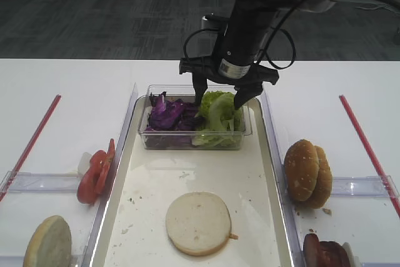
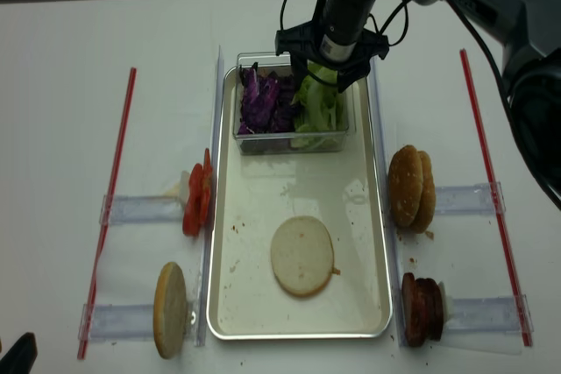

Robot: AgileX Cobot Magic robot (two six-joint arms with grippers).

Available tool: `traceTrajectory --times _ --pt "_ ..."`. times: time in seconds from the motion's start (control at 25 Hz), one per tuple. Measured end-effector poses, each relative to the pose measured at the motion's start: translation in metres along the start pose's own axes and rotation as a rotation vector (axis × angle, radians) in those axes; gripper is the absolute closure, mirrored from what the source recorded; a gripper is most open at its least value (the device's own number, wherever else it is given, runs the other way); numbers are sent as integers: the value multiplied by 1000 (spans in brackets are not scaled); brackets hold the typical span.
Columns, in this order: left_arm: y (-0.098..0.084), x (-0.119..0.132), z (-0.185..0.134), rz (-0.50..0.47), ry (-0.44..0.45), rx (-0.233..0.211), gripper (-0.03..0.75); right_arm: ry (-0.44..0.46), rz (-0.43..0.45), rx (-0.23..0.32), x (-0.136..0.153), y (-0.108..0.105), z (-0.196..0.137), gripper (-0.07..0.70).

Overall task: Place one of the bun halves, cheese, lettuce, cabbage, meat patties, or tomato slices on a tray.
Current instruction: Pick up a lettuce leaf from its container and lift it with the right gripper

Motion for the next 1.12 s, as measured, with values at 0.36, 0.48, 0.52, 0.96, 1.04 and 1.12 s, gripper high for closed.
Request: traceTrajectory --times 0.36,0.48,0.52,0.96,1.04,1.12 --pt "0 0 0 0 0 0 445 25 -20 -24 26 4 -4 86" --pt "0 0 0 0 0 0 445 31 -24 -24 29 3 -5 112" --pt "0 0 0 0 0 0 445 30 -26 -26 29 3 -5 126" --pt "0 0 0 0 0 0 445 44 -41 -62 29 2 -6 377" --pt "0 0 0 0 0 0 445 48 -42 -62 29 1 -6 424" --pt "0 0 0 0 0 0 445 55 -43 -63 29 1 -7 456"
Point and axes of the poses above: a point on each arm's last joint axis where the gripper is mounted, x pointing out along that axis toward the gripper, y along the wrist's bending axis when the last joint is at zero, z = x × y, the point moved 2 cm from there along x, pointing out along that axis toward the gripper, and after that the axes turned 1 degree about x, right-handed, at the moved point
